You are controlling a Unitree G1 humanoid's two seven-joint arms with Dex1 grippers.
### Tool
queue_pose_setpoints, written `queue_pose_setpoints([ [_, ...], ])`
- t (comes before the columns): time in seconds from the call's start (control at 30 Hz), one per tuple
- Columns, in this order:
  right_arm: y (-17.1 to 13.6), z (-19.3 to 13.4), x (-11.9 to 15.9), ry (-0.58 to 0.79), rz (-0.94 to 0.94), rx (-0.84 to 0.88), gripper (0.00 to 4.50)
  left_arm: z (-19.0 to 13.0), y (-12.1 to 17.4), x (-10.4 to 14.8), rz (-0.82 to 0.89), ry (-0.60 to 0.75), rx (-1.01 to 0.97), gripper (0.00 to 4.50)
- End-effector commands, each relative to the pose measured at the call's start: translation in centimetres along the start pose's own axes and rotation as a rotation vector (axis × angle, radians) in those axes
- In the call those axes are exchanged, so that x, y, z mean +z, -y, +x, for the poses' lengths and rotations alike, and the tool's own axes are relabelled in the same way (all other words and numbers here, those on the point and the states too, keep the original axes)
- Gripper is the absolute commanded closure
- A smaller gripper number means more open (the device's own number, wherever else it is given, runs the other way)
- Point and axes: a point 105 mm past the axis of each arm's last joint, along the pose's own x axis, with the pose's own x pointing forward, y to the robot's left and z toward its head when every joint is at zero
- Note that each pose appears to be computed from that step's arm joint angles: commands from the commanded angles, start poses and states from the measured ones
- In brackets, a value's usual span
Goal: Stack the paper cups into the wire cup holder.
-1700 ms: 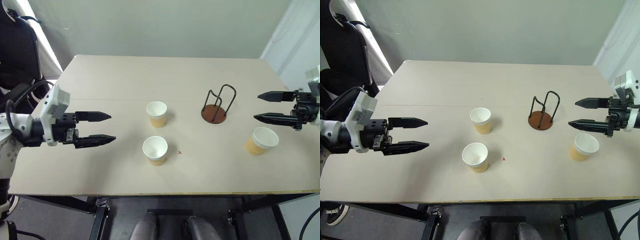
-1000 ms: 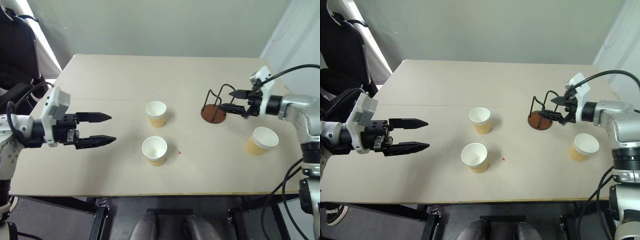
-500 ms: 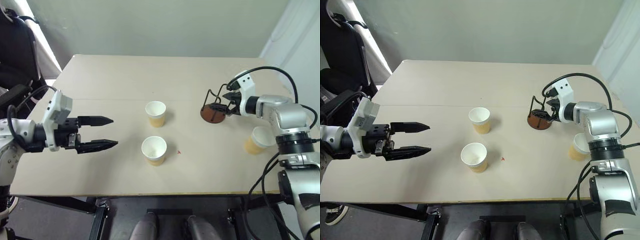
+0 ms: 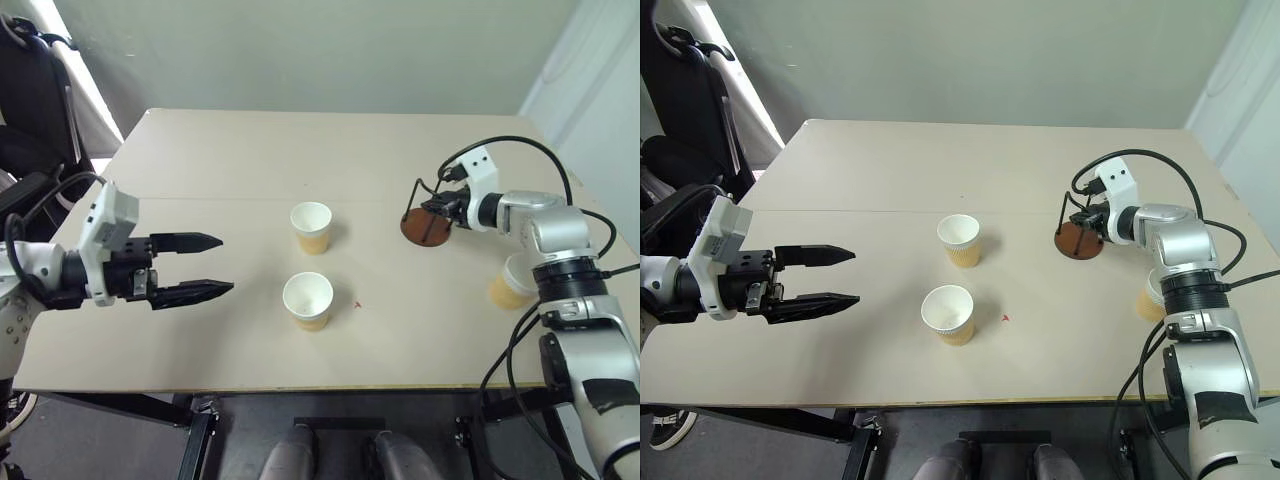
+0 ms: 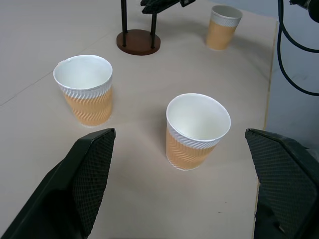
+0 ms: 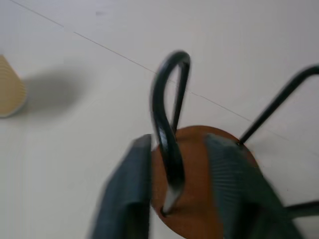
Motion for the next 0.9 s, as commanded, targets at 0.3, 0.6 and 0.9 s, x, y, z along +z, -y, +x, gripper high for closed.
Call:
queue_pose_setpoints([
  [0.3, -11.7, -5.9, 3.5, 0.146, -0.298, 0.741, 4.47, -0.2, -0.1, 1.5, 0.059, 0.009, -0.004, 0.00],
  [0.6, -15.1, -7.4, 1.6, 0.066, -0.387, 0.909, 4.47, -0.1, 0.0, 1.5, 0.058, 0.006, -0.013, 0.00],
  [0.9, -16.2, -6.8, 0.0, 0.039, -0.467, 0.944, 4.47, -0.1, 0.2, 1.6, 0.060, 0.002, -0.015, 0.00],
])
